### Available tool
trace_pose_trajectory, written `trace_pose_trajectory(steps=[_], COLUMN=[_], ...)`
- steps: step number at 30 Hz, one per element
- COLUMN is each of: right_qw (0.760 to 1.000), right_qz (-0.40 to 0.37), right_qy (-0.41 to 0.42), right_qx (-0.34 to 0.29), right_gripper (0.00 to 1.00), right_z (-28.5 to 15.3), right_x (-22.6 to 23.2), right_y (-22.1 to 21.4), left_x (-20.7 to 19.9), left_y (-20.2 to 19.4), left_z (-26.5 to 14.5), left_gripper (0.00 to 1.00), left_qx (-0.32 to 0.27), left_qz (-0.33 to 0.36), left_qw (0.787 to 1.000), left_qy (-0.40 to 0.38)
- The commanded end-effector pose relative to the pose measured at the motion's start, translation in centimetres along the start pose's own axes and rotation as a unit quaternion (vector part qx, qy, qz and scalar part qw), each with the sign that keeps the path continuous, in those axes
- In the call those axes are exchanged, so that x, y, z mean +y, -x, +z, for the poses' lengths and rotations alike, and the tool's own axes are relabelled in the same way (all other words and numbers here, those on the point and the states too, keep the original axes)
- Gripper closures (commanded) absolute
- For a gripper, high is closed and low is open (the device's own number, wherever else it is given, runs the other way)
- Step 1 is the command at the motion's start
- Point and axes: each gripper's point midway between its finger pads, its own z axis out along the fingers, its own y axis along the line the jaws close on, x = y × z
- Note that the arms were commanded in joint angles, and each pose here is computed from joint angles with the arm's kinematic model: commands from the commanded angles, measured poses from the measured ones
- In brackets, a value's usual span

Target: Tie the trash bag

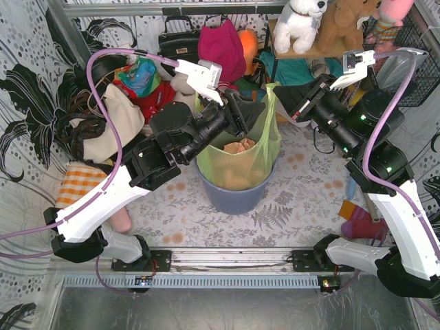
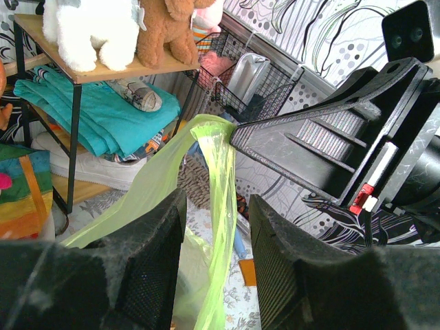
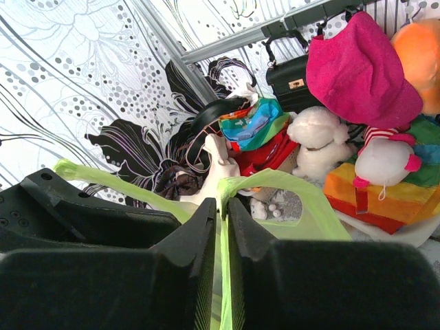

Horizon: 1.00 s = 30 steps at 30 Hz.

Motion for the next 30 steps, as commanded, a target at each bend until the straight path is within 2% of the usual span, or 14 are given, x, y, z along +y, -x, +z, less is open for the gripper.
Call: trace_pose_trajectory(steps=[1, 8, 12, 14, 20, 30], right_qw=[1.000, 1.000, 1.000, 1.000, 0.999, 0.996], right_qz=[-0.003, -0.003, -0.002, -0.002, -0.001, 0.008], right_qy=[0.003, -0.001, 0.000, 0.002, 0.020, 0.073], right_qx=[-0.019, -0.016, -0.016, -0.018, -0.029, -0.041], right_gripper=[0.87, 0.88, 0.94, 1.00, 1.00, 1.00], right_z=[-0.5, -0.4, -0.4, -0.5, -0.6, -0.9], right_x=[0.4, 0.1, 0.1, 0.2, 1.3, 4.2], right_y=[1.2, 0.9, 0.8, 1.0, 1.9, 4.0], left_x=[-0.8, -0.8, -0.9, -0.9, -0.8, -0.9], left_y=[2.3, 2.4, 2.4, 2.4, 2.1, 1.9], left_z=[-0.6, -0.6, -0.6, -0.6, -0.3, 0.6], left_gripper=[0.50, 0.50, 0.50, 0.50, 0.50, 0.40], left_qx=[-0.038, -0.037, -0.037, -0.038, -0.037, -0.071], left_qz=[-0.014, -0.012, -0.013, -0.013, -0.006, 0.047], left_qw=[0.999, 0.999, 0.999, 0.999, 0.999, 0.996], left_qy=[-0.013, -0.013, -0.014, -0.014, -0.012, -0.034])
